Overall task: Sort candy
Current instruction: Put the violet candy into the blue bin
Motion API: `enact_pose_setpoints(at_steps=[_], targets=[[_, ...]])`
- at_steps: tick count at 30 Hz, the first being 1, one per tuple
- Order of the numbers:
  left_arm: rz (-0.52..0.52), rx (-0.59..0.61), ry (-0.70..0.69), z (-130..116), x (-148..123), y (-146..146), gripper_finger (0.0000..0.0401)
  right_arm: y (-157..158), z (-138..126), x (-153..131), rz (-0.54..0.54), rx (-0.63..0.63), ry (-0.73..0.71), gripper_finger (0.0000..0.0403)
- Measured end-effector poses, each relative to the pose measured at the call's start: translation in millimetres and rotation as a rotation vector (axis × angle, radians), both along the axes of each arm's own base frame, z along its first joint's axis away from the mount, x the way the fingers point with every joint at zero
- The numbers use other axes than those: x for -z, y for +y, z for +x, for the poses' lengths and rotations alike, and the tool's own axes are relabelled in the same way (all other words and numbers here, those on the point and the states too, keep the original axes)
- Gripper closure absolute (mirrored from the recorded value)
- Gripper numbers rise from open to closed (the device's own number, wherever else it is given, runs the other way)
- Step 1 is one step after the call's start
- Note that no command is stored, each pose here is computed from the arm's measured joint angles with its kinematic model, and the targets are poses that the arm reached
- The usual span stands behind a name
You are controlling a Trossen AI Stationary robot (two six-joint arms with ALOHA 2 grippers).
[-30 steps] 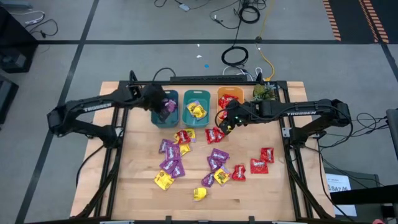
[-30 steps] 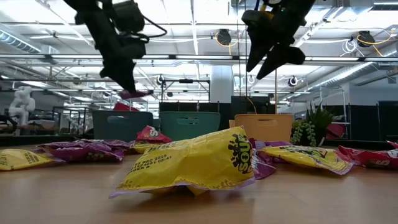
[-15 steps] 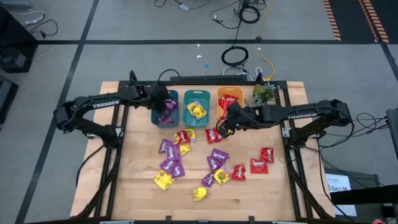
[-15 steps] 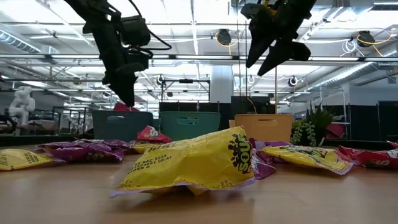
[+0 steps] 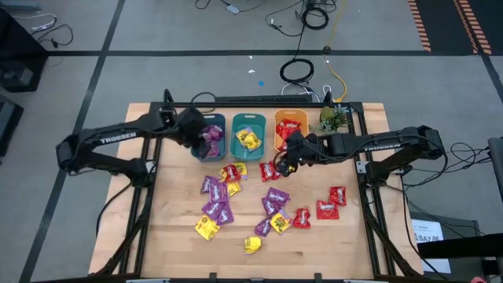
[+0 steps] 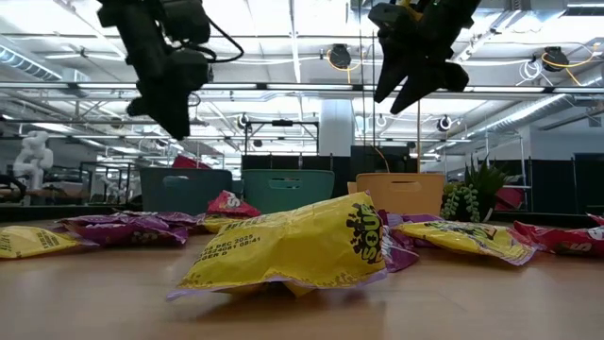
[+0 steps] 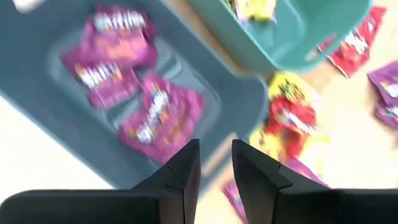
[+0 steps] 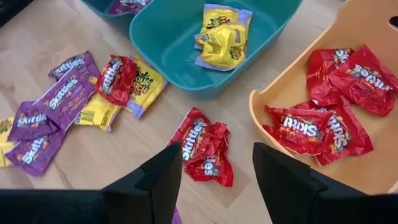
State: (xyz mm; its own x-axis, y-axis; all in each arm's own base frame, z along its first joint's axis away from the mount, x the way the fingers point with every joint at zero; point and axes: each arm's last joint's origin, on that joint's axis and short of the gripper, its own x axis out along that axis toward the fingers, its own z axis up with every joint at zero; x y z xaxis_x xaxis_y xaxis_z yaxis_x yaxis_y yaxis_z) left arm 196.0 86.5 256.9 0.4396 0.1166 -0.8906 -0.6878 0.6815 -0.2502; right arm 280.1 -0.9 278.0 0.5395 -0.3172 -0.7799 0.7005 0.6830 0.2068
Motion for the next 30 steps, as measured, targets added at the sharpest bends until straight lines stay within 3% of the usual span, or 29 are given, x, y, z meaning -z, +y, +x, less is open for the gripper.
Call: enact_pose_setpoints(at_steps=[4, 16, 30], targets=[[-0.049, -0.050, 0.034, 0.9, -0.9, -24.1, 0.0299, 4.8, -0.1, 0.1, -0.015, -0.042, 0.011, 0.0215], [-0.043, -0.217, 0.016, 16.9, 5.6, -92.3, 0.0299, 22.8, -1.2, 0.3, -0.066, -0.182, 0.042, 0.0215], [-0.175, -0.252, -0.021, 64.0, 66.1, -121.0, 0.0298, 36.5, -4.4, 1.6, -0.088, -0.263, 0.075, 0.0215]])
